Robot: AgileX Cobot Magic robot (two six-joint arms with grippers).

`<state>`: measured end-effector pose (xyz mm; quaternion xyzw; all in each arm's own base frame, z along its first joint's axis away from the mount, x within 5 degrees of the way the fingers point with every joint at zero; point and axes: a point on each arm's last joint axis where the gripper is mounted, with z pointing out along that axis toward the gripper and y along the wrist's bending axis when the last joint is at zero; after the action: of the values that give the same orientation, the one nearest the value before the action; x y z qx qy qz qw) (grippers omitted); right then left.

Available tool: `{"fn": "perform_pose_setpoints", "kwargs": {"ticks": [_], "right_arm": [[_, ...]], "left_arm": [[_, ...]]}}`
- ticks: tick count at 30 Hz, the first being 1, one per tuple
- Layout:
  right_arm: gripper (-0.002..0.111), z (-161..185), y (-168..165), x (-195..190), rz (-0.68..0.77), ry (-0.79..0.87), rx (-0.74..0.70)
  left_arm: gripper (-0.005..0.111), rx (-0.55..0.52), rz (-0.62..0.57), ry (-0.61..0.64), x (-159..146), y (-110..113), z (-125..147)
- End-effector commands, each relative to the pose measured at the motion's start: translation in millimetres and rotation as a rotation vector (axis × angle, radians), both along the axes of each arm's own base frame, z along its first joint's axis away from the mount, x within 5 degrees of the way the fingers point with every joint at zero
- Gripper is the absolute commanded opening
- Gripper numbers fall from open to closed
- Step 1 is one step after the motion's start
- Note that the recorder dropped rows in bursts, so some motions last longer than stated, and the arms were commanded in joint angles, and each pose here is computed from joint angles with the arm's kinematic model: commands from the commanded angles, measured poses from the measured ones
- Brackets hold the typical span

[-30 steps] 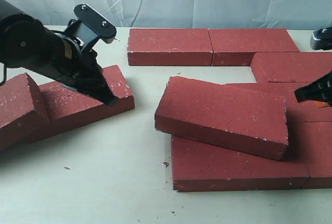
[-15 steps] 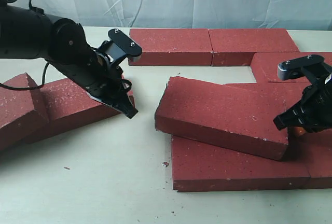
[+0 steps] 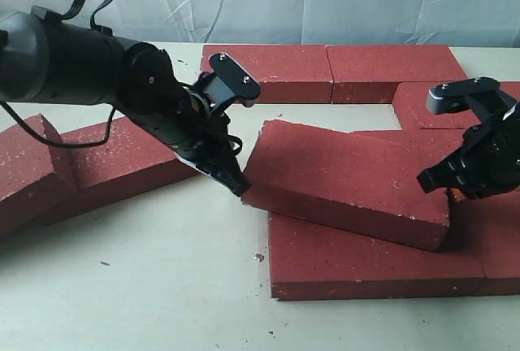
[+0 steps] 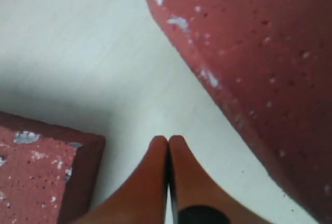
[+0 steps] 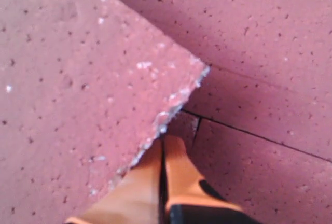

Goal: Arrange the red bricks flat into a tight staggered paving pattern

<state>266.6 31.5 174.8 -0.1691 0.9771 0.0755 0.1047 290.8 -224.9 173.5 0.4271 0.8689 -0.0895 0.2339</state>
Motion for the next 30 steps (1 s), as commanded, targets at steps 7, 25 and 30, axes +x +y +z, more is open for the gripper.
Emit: {"fn": "perform_pose_setpoints", "kwargs": {"ticks": [7, 25, 30], "right_arm": [[-0.001, 11, 5, 11, -0.023, -0.079, 0.060], [-0.001, 41, 17, 53, 0.000, -0.409, 0.186], [-0.001, 26, 30, 80, 0.008, -0.440, 0.173]], "left_arm": [[0.000, -0.037, -0.023, -0.043, -4, -13, 4], [0.000, -0.061, 0.027, -0.175, 10, 15, 36], [0.000, -0.120, 0.068, -0.294, 23, 17, 36]]}}
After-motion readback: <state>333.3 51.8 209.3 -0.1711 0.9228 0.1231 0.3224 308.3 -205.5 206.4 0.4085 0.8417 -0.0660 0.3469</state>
